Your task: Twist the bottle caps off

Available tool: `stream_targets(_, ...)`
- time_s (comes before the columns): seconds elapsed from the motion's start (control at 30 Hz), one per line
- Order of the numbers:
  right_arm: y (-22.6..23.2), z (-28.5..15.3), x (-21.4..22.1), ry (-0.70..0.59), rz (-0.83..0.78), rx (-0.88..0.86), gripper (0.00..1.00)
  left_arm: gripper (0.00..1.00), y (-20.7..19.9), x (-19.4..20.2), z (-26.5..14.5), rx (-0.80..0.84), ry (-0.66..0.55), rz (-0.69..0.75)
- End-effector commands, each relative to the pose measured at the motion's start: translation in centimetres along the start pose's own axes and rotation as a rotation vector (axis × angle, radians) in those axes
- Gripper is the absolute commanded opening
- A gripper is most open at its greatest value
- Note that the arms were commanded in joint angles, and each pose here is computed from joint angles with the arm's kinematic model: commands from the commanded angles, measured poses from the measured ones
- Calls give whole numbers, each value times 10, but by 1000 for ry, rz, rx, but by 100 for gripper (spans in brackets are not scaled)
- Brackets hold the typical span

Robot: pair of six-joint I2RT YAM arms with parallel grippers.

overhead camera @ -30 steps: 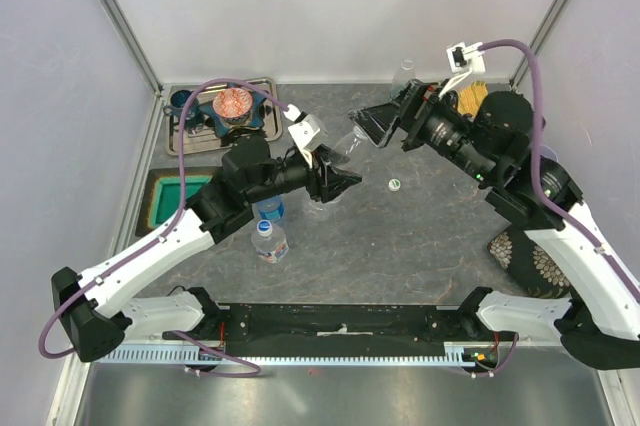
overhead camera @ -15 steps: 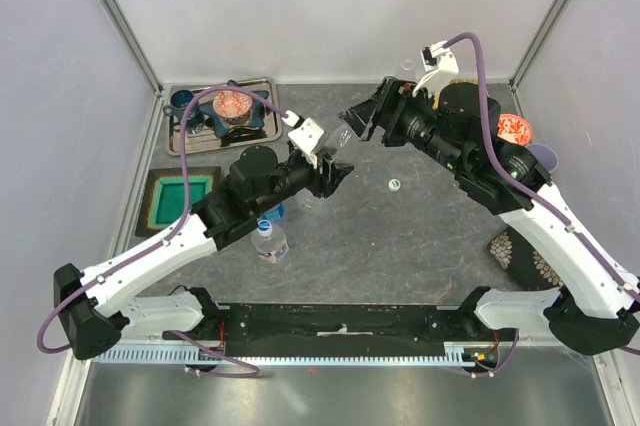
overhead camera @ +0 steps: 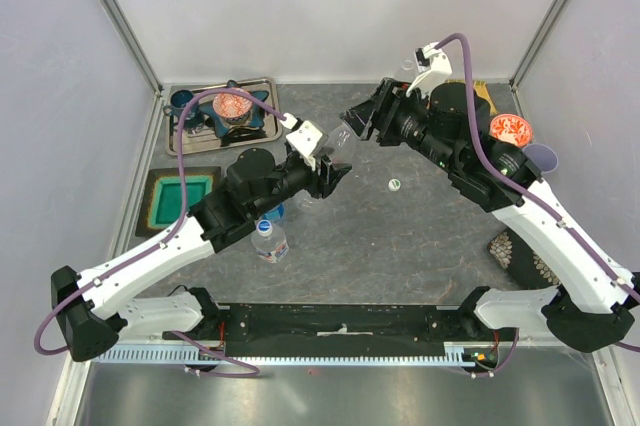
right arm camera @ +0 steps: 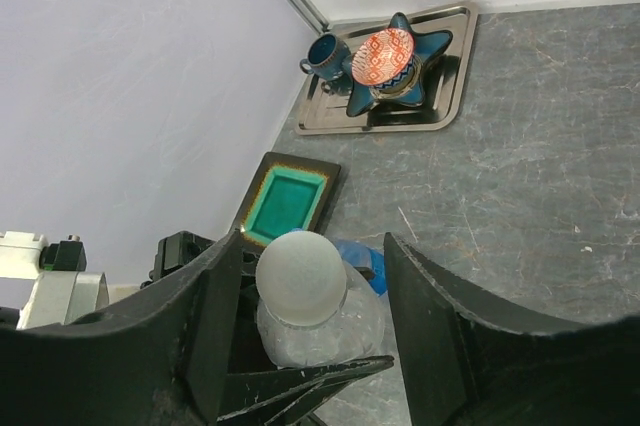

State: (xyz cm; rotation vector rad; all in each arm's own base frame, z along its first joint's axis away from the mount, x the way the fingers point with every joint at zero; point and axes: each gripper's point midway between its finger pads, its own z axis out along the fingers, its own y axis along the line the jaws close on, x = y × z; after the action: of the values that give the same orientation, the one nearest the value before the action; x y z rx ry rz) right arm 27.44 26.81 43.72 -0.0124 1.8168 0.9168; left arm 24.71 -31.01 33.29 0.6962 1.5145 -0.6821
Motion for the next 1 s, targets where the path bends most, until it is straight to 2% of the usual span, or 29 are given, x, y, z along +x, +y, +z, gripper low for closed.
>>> stream_targets(0.0,4,2,-6,-28,6,-13,63,52,3,-23,-4,-17,-83,40)
stream_targets(0.2,2,2,-2,-20,2,-13,52,52,2,-24,-3,-13,-84,39)
stream_targets(0.3,1,2,1,-12,0,-14,41,52,3,-25,-3,-15,-86,39)
stream_targets(0.4,1,0,3,-5,-11,-24,18,52,0,-25,-4,-3,-86,41)
stream_targets(0.43,4,-1,3,1,-25,-36,6,52,1,-27,-5,-3,-90,41)
stream_targets(0.47,6,-2,4,8,-51,-52,0,52,-1,-27,-6,5,-89,41)
stream_targets(0.6,23,-14,-3,10,-149,-157,0,53,-30,-33,-16,177,-91,65)
stream_targets(0.63,36,-23,1,35,-177,-233,0,53,-37,-36,-21,223,-94,75)
stream_targets(0.77,60,-44,8,91,-284,-398,0,53,-82,-49,-49,519,-91,61)
stream_targets(0.97,85,-78,25,164,-382,-624,0,53,-120,-77,-96,899,-83,-9)
